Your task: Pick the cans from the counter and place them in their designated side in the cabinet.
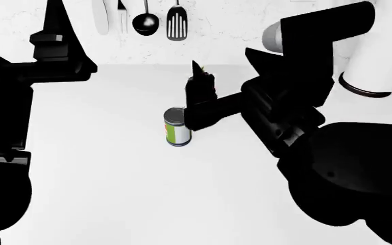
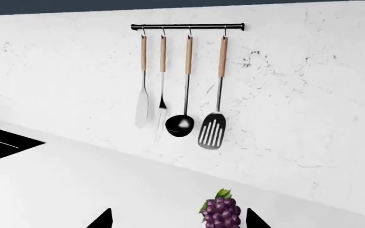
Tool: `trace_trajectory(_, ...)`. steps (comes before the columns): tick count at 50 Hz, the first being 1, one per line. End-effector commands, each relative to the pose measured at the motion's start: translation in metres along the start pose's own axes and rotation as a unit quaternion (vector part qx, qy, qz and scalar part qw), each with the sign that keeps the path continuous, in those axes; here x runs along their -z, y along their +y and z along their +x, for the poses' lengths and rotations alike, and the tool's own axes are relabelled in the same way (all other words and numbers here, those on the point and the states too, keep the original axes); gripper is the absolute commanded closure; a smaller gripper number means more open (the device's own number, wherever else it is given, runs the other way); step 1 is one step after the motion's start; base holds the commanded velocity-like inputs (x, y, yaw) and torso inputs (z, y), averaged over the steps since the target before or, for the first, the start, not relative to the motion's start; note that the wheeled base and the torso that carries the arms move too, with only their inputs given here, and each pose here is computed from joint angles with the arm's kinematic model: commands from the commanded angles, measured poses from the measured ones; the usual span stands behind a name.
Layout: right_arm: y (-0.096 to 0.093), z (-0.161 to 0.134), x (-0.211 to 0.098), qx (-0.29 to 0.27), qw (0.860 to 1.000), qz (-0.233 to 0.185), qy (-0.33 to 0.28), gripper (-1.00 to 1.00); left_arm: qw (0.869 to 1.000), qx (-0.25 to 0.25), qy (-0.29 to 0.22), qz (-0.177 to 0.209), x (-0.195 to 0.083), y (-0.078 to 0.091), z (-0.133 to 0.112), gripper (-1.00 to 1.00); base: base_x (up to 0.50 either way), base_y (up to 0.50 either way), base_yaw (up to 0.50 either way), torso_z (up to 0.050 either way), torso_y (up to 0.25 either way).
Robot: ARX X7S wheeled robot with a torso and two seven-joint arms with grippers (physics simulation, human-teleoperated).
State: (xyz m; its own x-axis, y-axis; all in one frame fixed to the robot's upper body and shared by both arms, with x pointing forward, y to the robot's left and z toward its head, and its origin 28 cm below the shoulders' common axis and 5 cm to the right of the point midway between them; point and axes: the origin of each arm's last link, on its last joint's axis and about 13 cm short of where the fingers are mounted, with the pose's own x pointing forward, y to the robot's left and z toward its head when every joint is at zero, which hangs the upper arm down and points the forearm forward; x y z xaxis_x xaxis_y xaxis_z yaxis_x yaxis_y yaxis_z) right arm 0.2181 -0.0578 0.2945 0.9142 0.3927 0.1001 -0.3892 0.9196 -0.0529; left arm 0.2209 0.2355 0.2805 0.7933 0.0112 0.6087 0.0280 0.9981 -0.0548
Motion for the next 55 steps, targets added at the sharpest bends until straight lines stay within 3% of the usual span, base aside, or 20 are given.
trace_trajectory(1, 0.011, 0.005, 0.041, -0.041, 0.997, 0.037, 0.057, -1.0, 1.0, 0.001, 0.002, 0.002, 0.004, 0.0, -0.008, -1.0, 0.0, 0.0, 0.0, 0.0, 0.0)
trace_trajectory(15, 0.022, 0.015, 0.064, -0.074, 0.992, 0.048, 0.093, -1.0, 1.0, 0.009, 0.006, 0.002, 0.007, -0.002, -0.012, -1.0, 0.0, 0.0, 0.0, 0.0, 0.0)
trace_trajectory(29, 0.016, 0.035, 0.072, -0.05, 0.992, 0.037, 0.107, -1.0, 1.0, 0.013, 0.007, 0.003, 0.007, -0.003, -0.013, -1.0, 0.0, 0.0, 0.0, 0.0, 0.0)
trace_trajectory(55, 0.015, 0.073, 0.093, -0.057, 0.985, 0.03, 0.16, -1.0, 1.0, 0.018, 0.007, 0.005, 0.008, -0.004, -0.013, -1.0, 0.0, 0.0, 0.0, 0.0, 0.0)
